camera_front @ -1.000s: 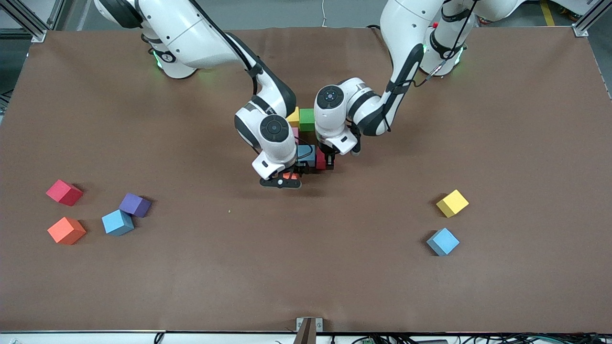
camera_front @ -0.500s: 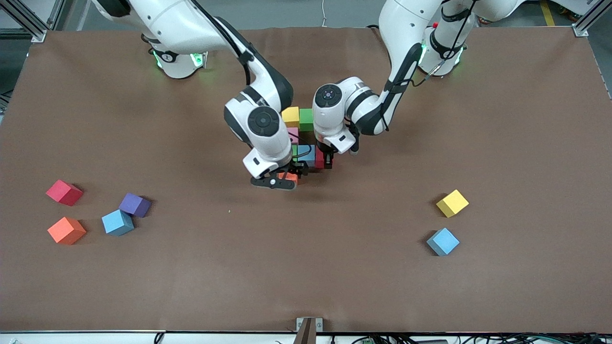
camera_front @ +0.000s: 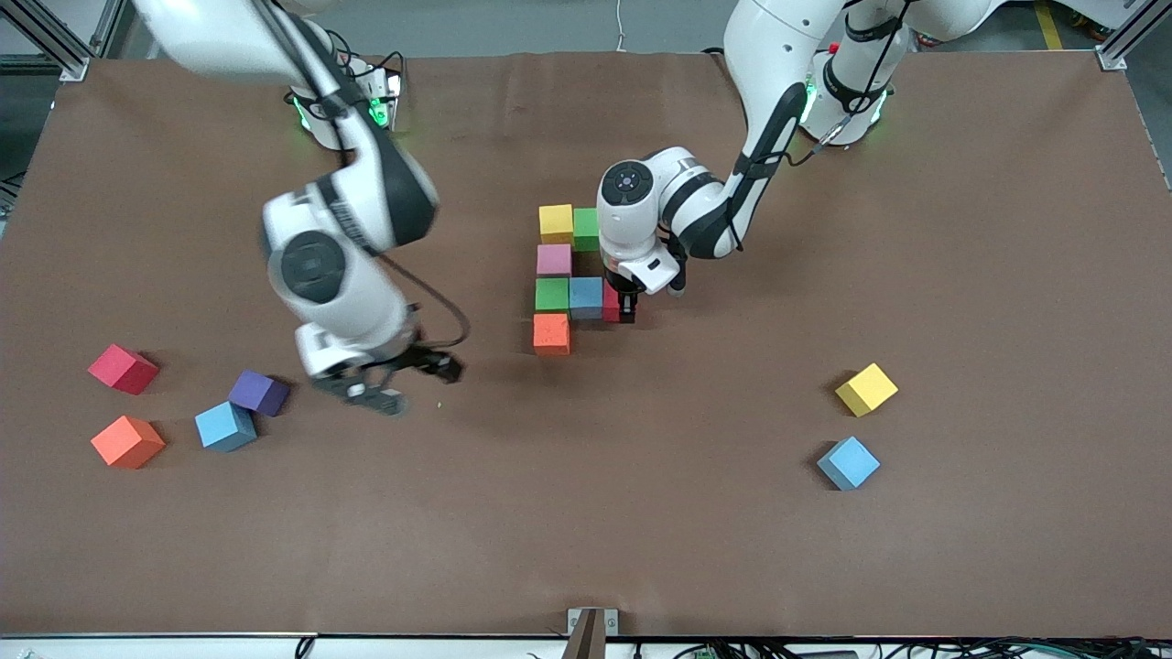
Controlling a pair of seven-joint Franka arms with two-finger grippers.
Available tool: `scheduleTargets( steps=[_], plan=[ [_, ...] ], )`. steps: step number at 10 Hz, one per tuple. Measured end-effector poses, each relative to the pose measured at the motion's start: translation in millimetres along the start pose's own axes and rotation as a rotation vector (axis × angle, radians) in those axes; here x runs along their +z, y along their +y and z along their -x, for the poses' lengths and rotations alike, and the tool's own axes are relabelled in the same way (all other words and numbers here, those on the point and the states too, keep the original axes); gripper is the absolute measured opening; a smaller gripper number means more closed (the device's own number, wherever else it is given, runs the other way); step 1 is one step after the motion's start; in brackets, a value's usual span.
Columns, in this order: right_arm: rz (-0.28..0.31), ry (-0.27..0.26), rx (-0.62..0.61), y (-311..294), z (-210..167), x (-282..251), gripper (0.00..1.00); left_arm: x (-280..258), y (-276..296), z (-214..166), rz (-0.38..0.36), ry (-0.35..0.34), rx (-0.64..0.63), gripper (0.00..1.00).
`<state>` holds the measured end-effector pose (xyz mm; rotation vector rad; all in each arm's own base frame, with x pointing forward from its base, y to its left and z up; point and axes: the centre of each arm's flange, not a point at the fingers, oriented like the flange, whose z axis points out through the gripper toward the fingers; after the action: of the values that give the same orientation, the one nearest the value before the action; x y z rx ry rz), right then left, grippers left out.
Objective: Arrange 11 blocks into digit 3
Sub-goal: 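Reach the right gripper to the purple cube while the left gripper reaches yellow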
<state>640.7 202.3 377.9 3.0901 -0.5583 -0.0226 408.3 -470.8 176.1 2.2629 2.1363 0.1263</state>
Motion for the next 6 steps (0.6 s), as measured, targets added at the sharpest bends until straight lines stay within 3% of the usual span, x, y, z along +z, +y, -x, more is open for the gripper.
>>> scheduleTargets(
  steps=[1, 3, 6],
  plan=[
    [0.006, -0.011, -0.023, 44.0, -26.5, 11.4, 1.0, -0.2, -0.4, 2.0, 0.0, 0.0, 0.002, 0.98],
    [-0.016, 0.017, -0.056, 108.1, -58.1, 38.8, 1.0, -18.4, 8.6, 7.1, 0.004, 0.006, -0.001, 1.0],
    [-0.025, 0.032, -0.095, 173.9, -66.3, 87.6, 1.0, -80.1, 35.6, -11.1, 0.019, 0.023, 0.043, 1.0]
  ],
)
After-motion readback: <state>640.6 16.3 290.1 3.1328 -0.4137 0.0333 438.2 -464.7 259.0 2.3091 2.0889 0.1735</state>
